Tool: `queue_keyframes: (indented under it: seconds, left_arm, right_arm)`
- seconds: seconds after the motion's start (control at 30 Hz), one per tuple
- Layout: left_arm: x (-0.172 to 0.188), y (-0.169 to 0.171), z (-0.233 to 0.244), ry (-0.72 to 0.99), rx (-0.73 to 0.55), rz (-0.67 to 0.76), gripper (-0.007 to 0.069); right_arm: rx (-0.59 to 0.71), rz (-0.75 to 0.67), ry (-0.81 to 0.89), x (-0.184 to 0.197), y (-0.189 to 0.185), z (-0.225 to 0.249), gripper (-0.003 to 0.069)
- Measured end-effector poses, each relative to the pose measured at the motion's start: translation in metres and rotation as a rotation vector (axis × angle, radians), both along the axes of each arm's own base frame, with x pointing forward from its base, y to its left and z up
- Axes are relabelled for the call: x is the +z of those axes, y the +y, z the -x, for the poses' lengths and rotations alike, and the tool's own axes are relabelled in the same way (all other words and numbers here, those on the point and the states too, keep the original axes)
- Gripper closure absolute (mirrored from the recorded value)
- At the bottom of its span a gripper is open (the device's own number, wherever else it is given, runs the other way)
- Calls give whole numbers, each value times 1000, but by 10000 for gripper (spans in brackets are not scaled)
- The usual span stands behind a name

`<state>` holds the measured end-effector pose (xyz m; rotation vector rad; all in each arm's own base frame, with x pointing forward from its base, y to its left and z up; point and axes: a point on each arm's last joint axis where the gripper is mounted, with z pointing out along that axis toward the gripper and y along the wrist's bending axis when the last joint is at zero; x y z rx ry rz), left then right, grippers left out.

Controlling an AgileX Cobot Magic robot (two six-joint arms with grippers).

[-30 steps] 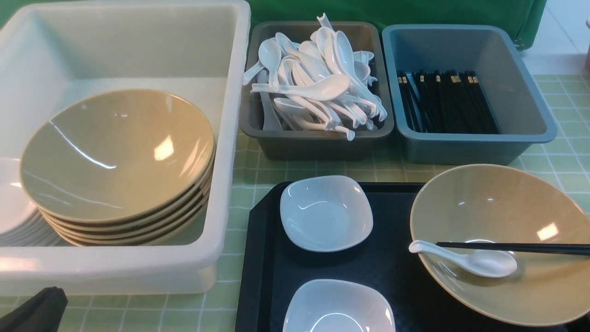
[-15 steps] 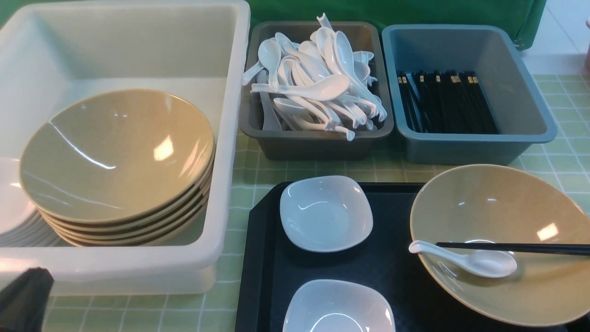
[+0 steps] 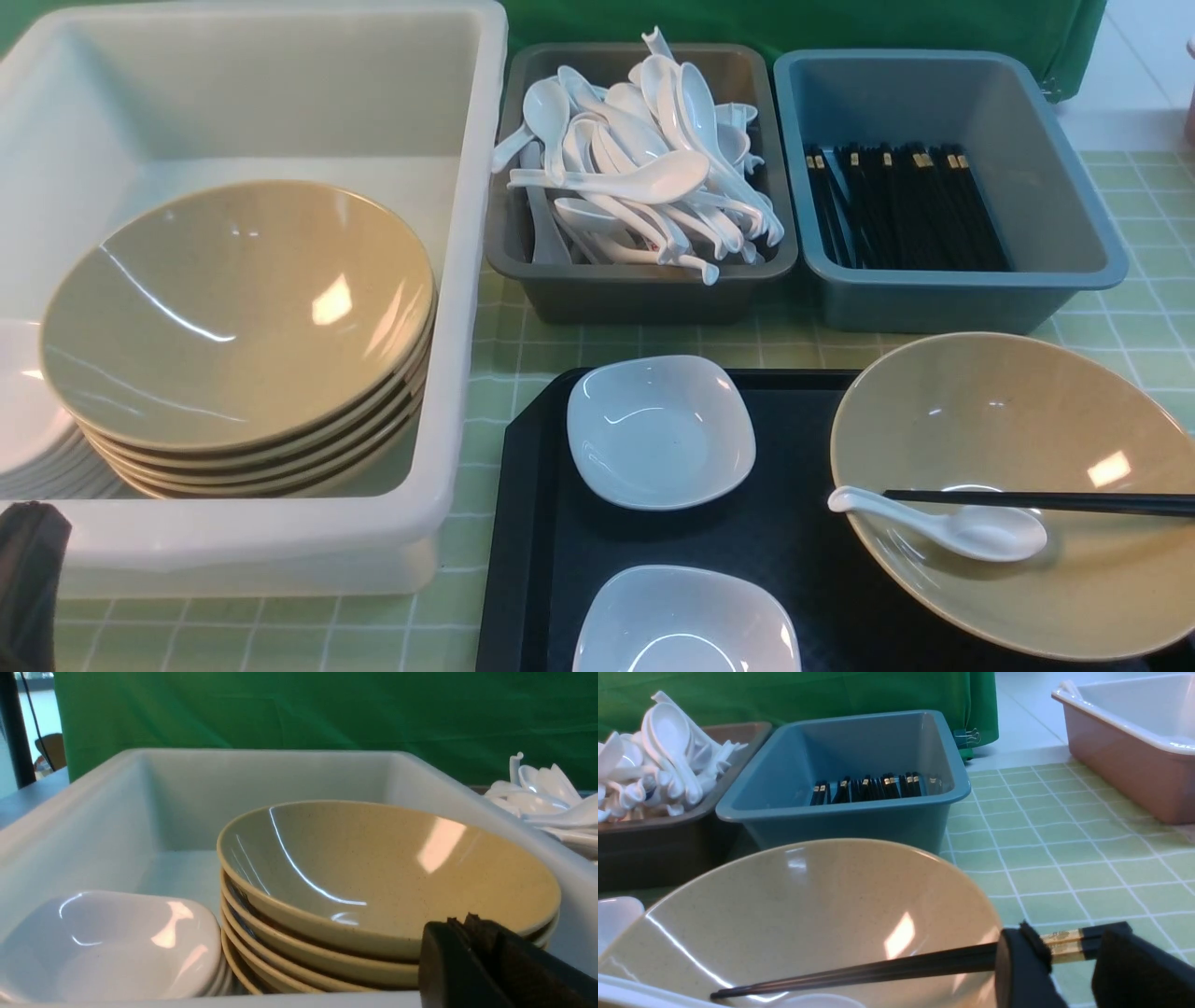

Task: On green table put chopsticks spoon bowls plates into blue grey white boxes.
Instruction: 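Move the grippers toward the tableware on the black tray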

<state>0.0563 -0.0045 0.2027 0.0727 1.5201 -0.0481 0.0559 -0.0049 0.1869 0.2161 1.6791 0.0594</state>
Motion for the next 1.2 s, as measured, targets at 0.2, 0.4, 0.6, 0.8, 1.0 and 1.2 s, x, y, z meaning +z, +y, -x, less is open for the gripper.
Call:
queue_keyframes:
  seconds: [0.2,0.4,0.6,0.8,1.0,1.2]
  left_arm:
    - [17,4,2,-176,2,250,627]
    - [28,7,6,-293,-14,440,627]
    - [33,9,8,-354,-27,507,627]
    - [69,9,18,-442,-56,523,627]
    - [134,8,33,-498,-99,527,627]
    - [180,-1,12,-220,-95,439,627]
  right_arm:
    - [0,-1,0,0,0,0,423]
    - [0,-1,0,0,0,0,423]
    - [0,-1,-2,0,0,0,423]
    - [0,-1,-4,0,0,0,423]
    - [0,-1,-4,0,0,0,423]
    - [0,-1,-4,0,0,0,423]
